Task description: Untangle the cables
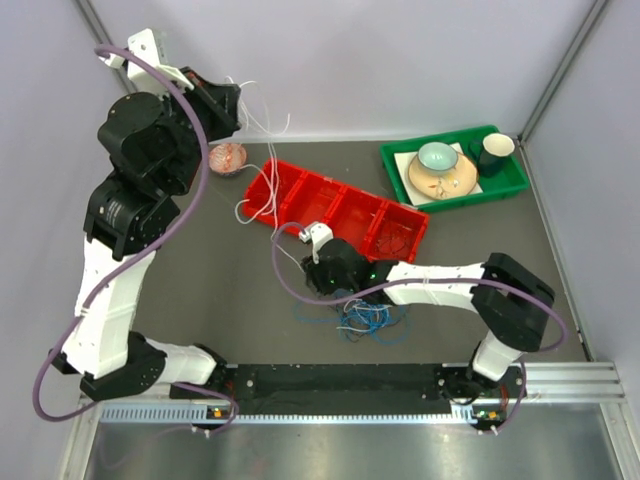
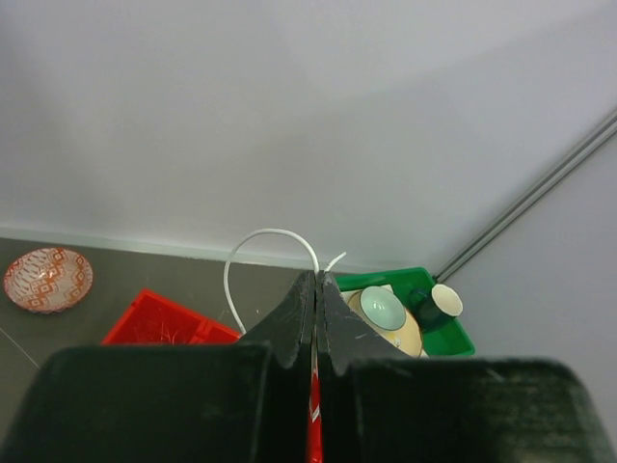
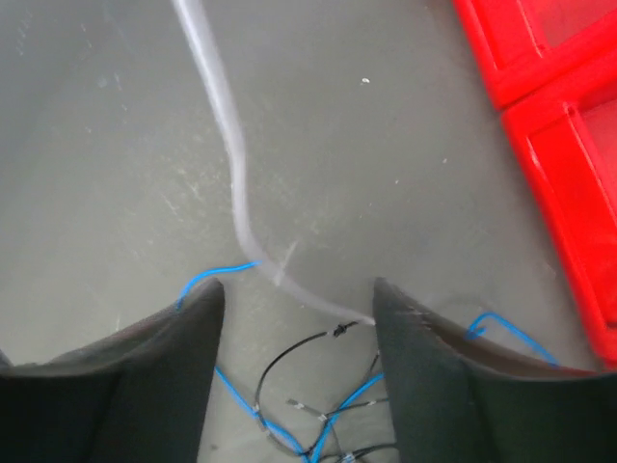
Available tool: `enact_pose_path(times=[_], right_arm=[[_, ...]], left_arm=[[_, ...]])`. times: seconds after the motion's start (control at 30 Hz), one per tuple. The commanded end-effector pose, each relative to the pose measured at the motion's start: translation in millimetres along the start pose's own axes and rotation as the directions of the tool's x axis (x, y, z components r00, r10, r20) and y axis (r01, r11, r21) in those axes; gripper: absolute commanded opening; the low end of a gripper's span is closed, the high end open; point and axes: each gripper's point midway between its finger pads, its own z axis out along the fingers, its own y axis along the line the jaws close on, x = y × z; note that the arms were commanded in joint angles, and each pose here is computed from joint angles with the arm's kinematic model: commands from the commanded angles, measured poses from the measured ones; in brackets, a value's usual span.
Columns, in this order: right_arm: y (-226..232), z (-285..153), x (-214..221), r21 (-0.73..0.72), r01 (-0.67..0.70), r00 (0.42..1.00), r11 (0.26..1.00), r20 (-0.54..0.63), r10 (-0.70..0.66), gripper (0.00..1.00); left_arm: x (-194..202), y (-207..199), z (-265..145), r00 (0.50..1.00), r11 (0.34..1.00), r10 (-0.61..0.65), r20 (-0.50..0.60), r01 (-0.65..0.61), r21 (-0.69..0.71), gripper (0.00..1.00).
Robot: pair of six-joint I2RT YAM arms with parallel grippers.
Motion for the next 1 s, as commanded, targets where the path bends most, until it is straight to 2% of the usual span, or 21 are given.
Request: enact_pose_path(times=[0.0, 0.13, 0.2, 0.27, 0.47, 0.63, 0.8, 0.97], right_arm=[[10, 4, -49, -0.016, -0.031, 0.991, 0.999, 0.132, 0.033, 0.0], [4, -30, -84, -0.002, -0.038, 0.971, 0.999, 0.234, 0.037, 0.0], [3, -64, -114, -0.013, -0.036, 0.946, 0.999, 0.322, 0.038, 0.0], [0, -101, -141, -0.016, -0.036, 0.913, 0.999, 0.406, 0.04, 0.0], [-15, -170, -202, -0.01, -0.057, 0.822, 0.998, 0.567, 0.052, 0.0], [-35, -173, -251, -0.022, -0.122, 0.763, 0.992, 0.637, 0.108, 0.0], [-50, -174, -285, -0.06, -0.194, 0.7, 0.979, 0.691, 0.18, 0.0], [-71, -141, -290, -0.014, -0.223, 0.709, 0.975, 0.684, 0.172, 0.0]], left_arm=[[-26, -4, -15, 0.998, 0.999, -0.026, 0.065, 0.024, 0.026, 0.0], [-18, 3, -11, 0.999, 1.0, 0.002, 0.047, -0.001, -0.005, 0.0], [-9, 2, -6, 0.999, 1.0, 0.02, 0.025, -0.02, 0.006, 0.0], [11, 1, 4, 0.999, 0.999, 0.042, -0.021, -0.042, 0.019, 0.0], [69, 9, 40, 0.982, 0.998, 0.068, -0.175, -0.068, 0.009, 0.0], [125, 26, 67, 0.946, 0.999, 0.04, -0.322, -0.038, 0.01, 0.0], [161, 37, 78, 0.917, 1.0, -0.006, -0.399, 0.013, 0.015, 0.0], [182, 48, 82, 0.896, 1.0, -0.014, -0.443, 0.015, 0.001, 0.0]])
